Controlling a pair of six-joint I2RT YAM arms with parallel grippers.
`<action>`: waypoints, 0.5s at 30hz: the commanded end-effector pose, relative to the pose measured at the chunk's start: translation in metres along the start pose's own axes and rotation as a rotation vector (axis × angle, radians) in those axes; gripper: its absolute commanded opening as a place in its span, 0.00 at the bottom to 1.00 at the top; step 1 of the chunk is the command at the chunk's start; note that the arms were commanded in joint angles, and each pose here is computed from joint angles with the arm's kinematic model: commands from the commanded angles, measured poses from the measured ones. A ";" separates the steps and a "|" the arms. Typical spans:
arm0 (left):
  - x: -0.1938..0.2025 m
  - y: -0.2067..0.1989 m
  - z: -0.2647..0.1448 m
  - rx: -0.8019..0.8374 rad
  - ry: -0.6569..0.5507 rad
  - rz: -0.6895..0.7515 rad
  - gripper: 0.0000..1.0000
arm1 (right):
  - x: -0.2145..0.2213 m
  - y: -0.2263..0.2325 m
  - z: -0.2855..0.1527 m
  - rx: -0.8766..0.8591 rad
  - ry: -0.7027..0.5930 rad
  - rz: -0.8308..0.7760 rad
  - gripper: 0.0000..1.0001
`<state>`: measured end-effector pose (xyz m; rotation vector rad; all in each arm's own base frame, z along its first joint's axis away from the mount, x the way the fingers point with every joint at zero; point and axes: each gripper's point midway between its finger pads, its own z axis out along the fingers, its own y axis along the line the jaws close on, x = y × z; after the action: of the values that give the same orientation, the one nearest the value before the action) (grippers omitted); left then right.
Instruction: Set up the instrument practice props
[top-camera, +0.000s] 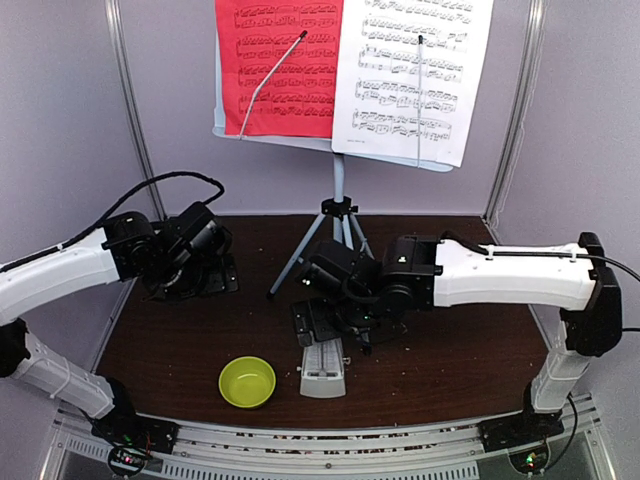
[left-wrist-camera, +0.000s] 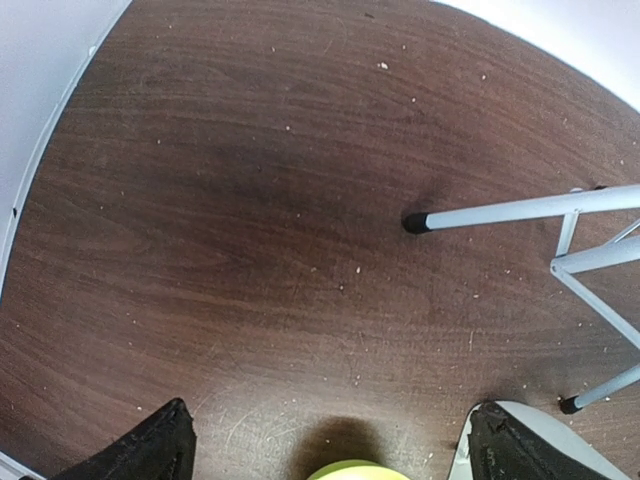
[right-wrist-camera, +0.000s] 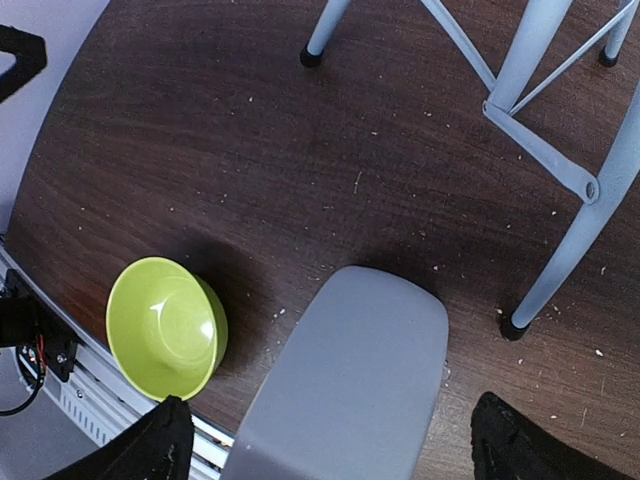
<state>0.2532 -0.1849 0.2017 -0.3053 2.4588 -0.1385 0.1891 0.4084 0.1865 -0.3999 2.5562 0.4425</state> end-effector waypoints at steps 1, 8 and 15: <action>-0.014 -0.002 0.000 0.011 -0.069 -0.008 0.98 | 0.004 -0.005 0.009 0.046 0.006 0.051 0.94; -0.008 0.000 0.008 -0.004 -0.042 0.007 0.98 | 0.010 -0.023 0.021 0.153 0.003 0.103 0.82; -0.014 -0.005 0.005 0.015 -0.060 0.078 0.98 | 0.001 -0.030 0.016 0.150 -0.030 0.120 0.62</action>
<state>0.2594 -0.1836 0.2007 -0.2675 2.4406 -0.1151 0.1945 0.4034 0.1584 -0.2311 2.6127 0.3515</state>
